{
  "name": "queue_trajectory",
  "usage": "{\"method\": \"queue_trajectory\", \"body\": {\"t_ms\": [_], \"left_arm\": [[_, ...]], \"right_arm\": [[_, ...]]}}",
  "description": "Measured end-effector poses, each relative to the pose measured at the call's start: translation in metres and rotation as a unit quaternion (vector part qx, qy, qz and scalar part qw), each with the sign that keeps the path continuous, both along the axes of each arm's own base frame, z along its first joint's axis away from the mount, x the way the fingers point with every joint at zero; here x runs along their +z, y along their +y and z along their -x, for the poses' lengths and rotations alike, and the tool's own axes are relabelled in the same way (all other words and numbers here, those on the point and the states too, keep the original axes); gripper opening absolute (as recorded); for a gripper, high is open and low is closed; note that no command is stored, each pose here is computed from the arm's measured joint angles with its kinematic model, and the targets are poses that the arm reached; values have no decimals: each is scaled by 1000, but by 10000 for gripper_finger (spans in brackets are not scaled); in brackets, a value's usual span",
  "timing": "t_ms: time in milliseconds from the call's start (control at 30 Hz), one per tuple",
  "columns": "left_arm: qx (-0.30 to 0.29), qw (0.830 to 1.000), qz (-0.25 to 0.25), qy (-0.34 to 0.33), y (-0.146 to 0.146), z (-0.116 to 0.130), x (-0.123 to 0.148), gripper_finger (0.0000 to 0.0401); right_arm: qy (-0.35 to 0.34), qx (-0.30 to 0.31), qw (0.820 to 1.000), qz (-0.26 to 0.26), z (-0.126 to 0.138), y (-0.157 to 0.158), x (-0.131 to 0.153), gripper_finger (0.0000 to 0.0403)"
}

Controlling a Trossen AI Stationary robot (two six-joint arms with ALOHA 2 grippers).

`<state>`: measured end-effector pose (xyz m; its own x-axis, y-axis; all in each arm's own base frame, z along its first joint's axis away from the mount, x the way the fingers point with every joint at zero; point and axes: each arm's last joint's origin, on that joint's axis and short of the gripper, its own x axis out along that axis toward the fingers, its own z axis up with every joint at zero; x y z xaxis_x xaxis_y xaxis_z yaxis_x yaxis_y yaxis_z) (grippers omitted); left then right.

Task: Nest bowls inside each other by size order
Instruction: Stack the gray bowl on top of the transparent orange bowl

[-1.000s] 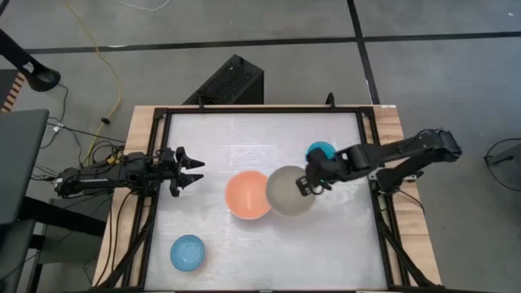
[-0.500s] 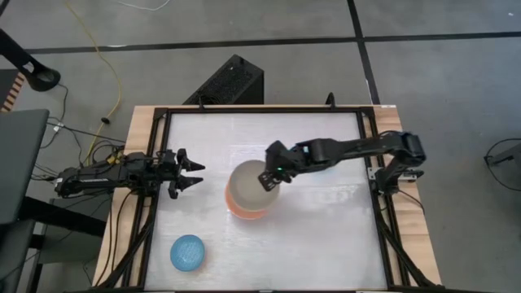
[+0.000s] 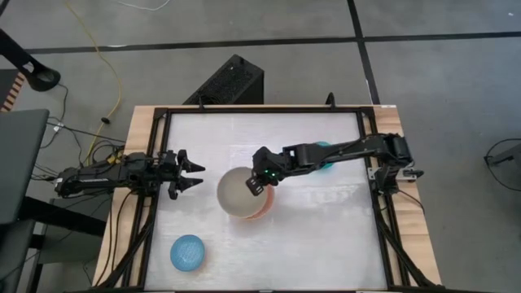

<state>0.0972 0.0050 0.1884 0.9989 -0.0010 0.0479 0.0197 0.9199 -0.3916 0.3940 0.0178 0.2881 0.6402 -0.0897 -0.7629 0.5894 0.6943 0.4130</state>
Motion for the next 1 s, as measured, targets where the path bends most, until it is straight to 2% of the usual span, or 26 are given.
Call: {"method": "queue_trajectory", "body": {"t_ms": [567, 1000], "left_arm": [[1, 1000, 0, 1, 0, 0, 0, 238], [2, 1000, -1, 1, 0, 0, 0, 238]], "right_arm": [[51, -25, 998, -13, 4, -2, -15, 0], [52, -31, 998, -16, 4, -2, -15, 0]]}}
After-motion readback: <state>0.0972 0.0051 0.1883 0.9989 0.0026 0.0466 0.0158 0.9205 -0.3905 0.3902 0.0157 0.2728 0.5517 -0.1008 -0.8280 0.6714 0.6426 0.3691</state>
